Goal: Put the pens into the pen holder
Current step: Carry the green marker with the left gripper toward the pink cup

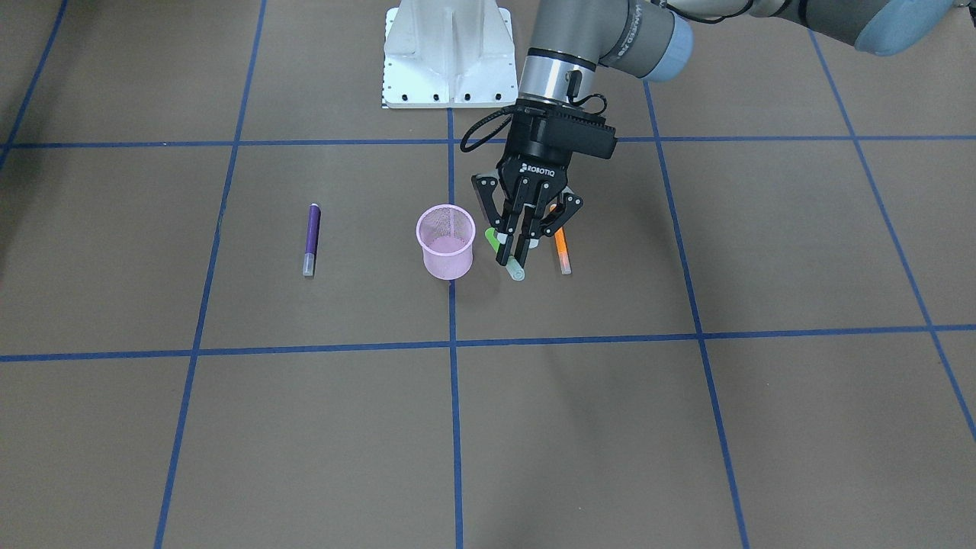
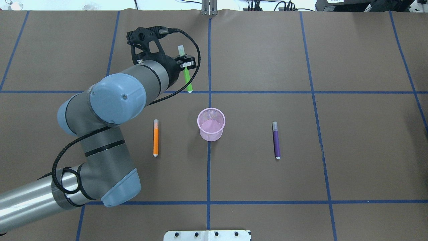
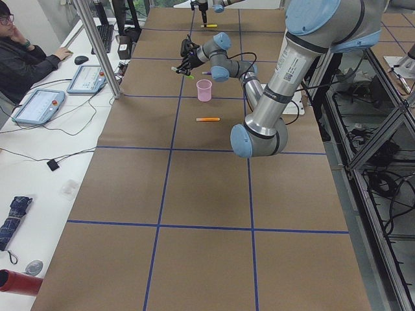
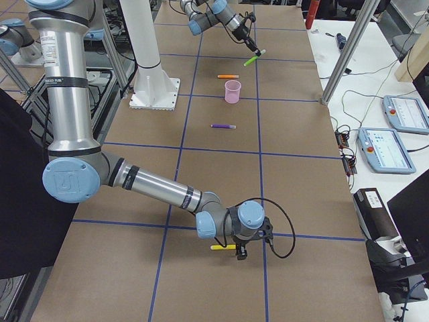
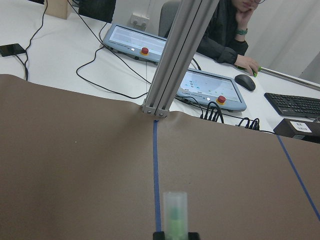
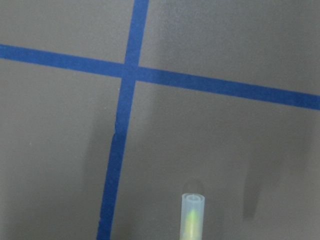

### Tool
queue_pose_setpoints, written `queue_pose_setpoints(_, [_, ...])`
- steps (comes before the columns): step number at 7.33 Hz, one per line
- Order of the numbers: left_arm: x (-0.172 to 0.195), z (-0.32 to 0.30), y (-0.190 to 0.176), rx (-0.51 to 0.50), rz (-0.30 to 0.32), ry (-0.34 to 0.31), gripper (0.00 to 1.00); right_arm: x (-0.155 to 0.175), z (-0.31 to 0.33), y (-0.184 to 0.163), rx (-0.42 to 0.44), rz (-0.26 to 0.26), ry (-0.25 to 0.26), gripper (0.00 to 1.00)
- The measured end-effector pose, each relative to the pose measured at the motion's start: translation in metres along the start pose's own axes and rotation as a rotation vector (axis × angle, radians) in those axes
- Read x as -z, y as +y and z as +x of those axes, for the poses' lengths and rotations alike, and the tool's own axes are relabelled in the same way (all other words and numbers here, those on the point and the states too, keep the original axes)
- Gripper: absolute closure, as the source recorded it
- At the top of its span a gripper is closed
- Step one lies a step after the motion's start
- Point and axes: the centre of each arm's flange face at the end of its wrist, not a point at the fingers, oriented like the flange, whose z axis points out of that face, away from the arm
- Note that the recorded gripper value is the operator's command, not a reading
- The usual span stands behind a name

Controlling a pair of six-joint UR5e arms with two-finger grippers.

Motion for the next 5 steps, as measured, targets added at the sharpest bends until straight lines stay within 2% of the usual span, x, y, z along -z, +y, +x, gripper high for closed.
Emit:
queue_pose_setpoints(1, [-0.0002, -0.0001, 0.0, 0.0, 0.0, -0.001, 1.0, -0.0019, 0.0017, 0.0038, -0.003, -0.005, 0.001, 0.23])
queue_pose_setpoints(3, [-0.0004, -0.0003, 0.0001, -0.001, -0.001, -0.002, 1.0, -0.0046, 0.0042, 0.0086, -0.008, -0.011, 0.002, 0.26])
queue_pose_setpoints(4, [-0.0005, -0.0006, 0.0, -0.002, -0.001, -0.002, 1.0, -0.0061, 0.0058, 0.0101, -0.011, -0.014, 0.002, 0.33])
queue_pose_setpoints(5, [-0.0005, -0.0009, 0.0, -0.002, -0.001, -0.003, 1.0, -0.0071, 0.0068, 0.011, -0.013, -0.016, 0.003, 0.46])
